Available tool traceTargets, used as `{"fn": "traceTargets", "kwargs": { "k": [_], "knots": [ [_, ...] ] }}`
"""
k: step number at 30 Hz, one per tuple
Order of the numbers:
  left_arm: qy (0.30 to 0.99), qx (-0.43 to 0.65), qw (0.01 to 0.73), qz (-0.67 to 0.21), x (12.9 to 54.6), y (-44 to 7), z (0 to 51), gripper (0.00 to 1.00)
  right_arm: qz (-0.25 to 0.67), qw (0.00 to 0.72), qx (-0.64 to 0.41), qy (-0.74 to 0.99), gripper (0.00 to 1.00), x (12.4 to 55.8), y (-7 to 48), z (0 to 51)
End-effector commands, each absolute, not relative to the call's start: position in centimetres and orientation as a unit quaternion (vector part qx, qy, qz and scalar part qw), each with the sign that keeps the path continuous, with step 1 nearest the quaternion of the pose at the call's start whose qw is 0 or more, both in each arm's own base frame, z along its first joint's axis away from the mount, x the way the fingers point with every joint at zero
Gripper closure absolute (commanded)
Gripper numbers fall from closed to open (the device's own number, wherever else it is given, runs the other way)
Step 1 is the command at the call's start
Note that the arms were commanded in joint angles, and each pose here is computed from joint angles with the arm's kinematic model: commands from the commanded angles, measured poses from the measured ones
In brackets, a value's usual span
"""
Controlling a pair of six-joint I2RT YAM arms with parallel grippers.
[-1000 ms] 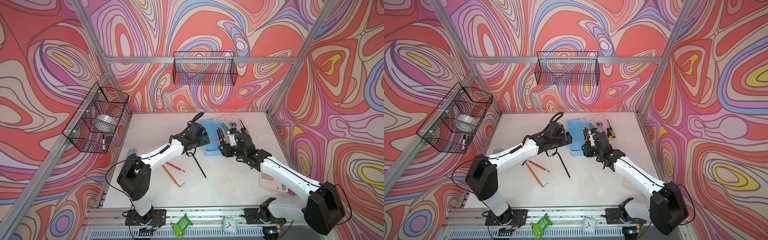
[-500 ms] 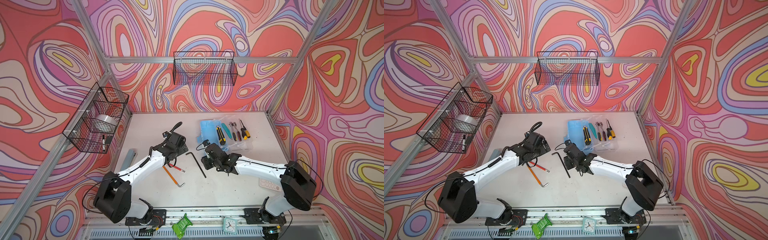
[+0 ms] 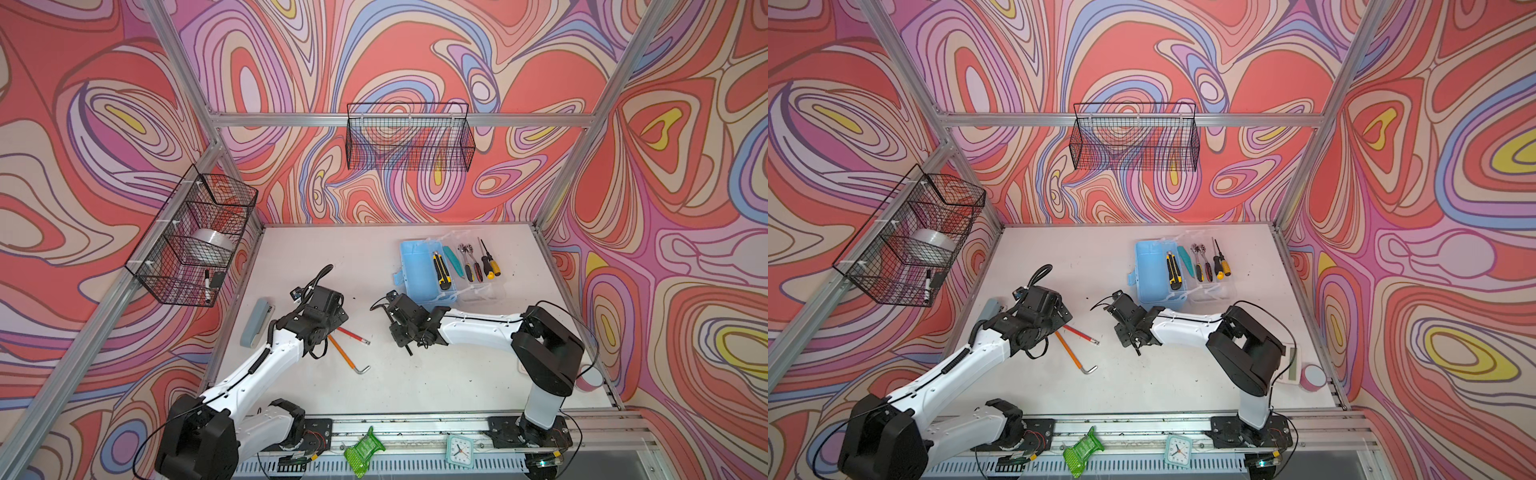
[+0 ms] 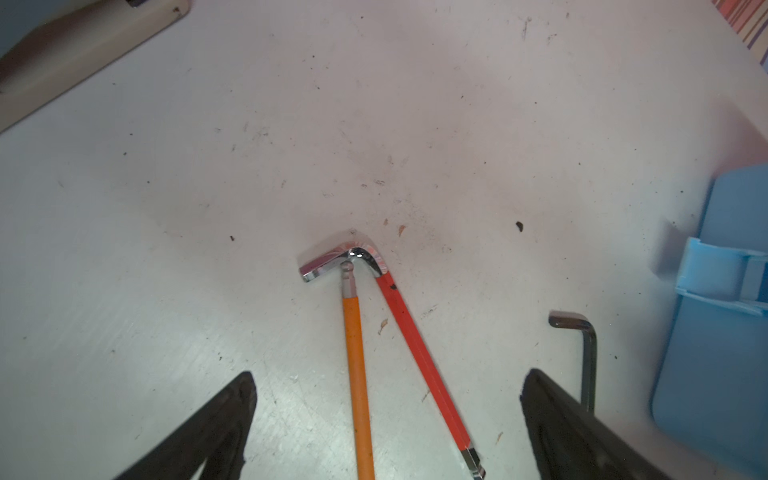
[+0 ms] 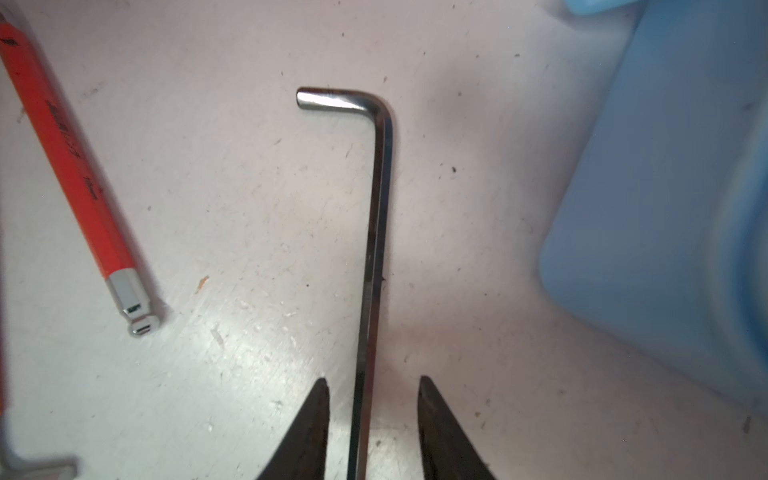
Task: Pack the tool kit
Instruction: 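Move the left gripper over the red hex key while the right reaches the black one, then close the right gripper on the black L-shaped hex key and lift it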
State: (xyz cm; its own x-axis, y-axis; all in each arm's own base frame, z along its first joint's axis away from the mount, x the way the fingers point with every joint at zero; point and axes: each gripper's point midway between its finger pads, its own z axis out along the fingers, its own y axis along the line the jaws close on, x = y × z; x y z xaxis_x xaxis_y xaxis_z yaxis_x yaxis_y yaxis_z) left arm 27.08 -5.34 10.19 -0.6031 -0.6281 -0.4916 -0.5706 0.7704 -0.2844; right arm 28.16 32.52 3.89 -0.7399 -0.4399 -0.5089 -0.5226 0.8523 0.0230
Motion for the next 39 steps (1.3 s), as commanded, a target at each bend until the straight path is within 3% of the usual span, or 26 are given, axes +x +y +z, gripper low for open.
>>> {"fn": "traceTargets", "kwargs": {
  "k": [1,24,39],
  "knots": [
    [0.891,-0.356,0.28,-0.019,25.3,-3.6,9.4,0.0,0.072,0.243,-0.267,0.93,0.65,28.1,32.9,3.5],
    [0.909,-0.321,0.265,-0.003,24.6,-3.3,9.0,0.0,0.044,0.175,-0.276,0.944,0.87,26.7,31.7,-1.1],
    [0.919,-0.298,0.257,-0.033,24.9,-4.6,9.0,0.0,0.084,0.196,-0.22,0.952,1.0,28.1,31.4,0.2]
  ]
}}
